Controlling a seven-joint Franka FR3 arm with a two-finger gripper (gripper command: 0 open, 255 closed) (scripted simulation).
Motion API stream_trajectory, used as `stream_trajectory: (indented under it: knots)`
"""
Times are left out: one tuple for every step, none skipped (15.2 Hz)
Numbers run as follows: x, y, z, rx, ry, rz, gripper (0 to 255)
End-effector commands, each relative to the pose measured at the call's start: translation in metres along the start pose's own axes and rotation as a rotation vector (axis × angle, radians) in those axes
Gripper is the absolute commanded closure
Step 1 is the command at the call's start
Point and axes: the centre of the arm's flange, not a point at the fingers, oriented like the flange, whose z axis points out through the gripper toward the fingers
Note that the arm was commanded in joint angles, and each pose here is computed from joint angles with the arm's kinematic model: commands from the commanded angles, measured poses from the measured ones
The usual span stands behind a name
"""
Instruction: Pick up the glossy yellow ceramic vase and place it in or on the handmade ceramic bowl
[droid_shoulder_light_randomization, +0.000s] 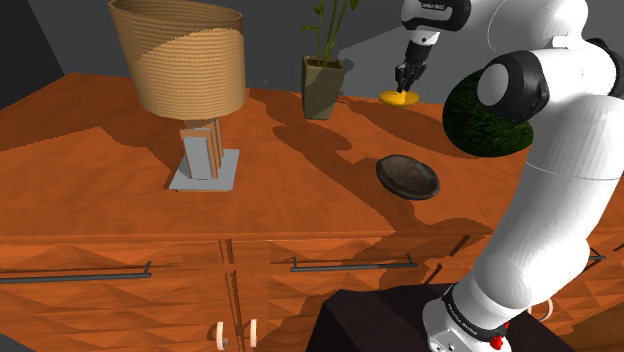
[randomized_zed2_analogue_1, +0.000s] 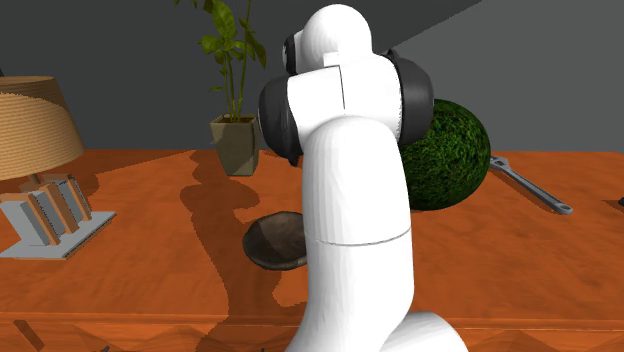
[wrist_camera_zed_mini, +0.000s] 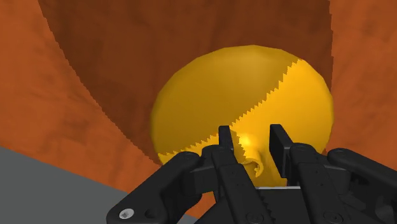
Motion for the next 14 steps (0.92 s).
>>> stream_trajectory:
  knots:
    - [0.001,0.001,-0.012,0.0,0.0,0.0,255]
    - [0.002,0.002,-0.017,0.0,0.0,0.0,255]
    - [0.002,0.002,-0.022,0.0,0.0,0.0,255]
    - [0.002,0.002,-0.027,0.0,0.0,0.0,255]
    - [0.003,0.003,-0.033,0.0,0.0,0.0,255]
    - [0.003,0.003,-0.038,0.0,0.0,0.0,255]
    - [0.004,0.004,-0.043,0.0,0.0,0.0,255]
    - [0.004,0.004,-0.048,0.0,0.0,0.0,255]
    - [0.004,0.004,-0.054,0.0,0.0,0.0,255]
    - [0.005,0.005,-0.059,0.0,0.0,0.0,255]
    - [-0.005,-0.003,-0.061,0.0,0.0,0.0,255]
    - [-0.016,-0.011,-0.064,0.0,0.0,0.0,255]
    - [-0.026,-0.019,-0.066,0.0,0.0,0.0,255]
    - [-0.036,-0.027,-0.069,0.0,0.0,0.0,255]
